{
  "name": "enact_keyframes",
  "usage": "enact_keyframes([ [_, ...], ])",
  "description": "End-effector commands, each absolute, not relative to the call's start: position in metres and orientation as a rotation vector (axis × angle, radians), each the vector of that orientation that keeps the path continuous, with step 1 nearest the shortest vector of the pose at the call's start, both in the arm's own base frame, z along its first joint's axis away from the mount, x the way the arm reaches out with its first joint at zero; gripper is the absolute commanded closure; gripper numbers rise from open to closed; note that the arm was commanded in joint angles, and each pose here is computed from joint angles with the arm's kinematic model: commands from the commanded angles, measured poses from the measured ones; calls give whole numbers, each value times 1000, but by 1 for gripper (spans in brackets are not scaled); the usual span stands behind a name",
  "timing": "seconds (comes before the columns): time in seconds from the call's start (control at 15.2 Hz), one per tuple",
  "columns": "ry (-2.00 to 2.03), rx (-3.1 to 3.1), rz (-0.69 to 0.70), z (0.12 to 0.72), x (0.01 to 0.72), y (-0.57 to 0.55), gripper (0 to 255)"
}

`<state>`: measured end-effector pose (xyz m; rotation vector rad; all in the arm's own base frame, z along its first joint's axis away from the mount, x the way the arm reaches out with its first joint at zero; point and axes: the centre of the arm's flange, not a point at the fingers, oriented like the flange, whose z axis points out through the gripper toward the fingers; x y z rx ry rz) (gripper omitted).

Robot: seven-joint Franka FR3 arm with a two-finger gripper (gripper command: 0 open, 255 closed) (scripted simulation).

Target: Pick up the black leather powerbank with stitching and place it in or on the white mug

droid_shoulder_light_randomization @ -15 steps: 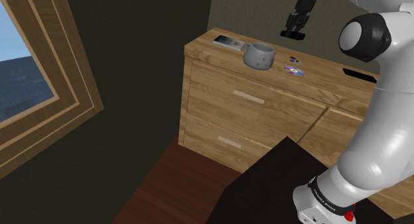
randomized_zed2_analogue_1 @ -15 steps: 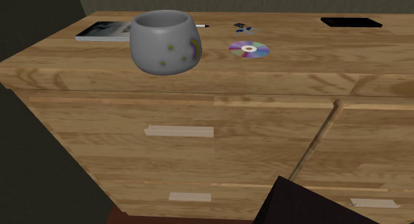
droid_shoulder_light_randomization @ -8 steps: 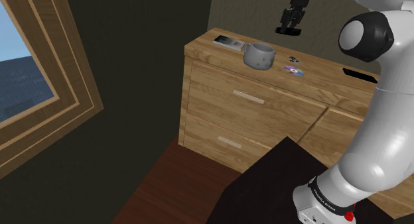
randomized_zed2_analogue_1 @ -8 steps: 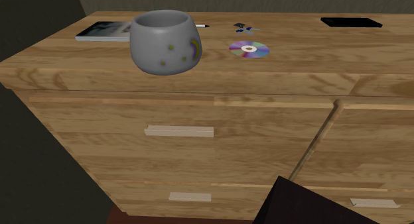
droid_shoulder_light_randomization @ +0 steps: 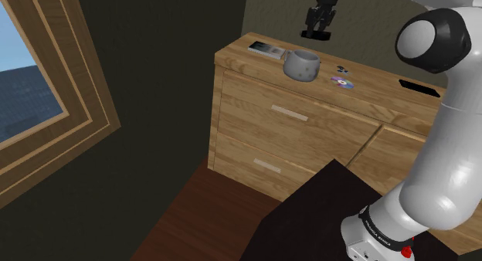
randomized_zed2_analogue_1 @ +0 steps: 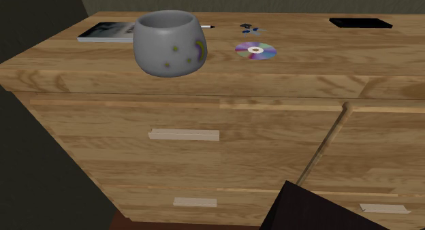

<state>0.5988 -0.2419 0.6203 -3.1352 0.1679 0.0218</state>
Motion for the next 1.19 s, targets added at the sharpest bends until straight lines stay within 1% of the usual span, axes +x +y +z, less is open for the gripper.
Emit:
enact_keyframes([
  [0.0, 171, -3136, 21, 613, 600, -236, 255],
  [0.73, 171, -3136, 21, 553, 600, -236, 255],
  [1.12, 171, -3136, 21, 553, 600, -236, 255],
])
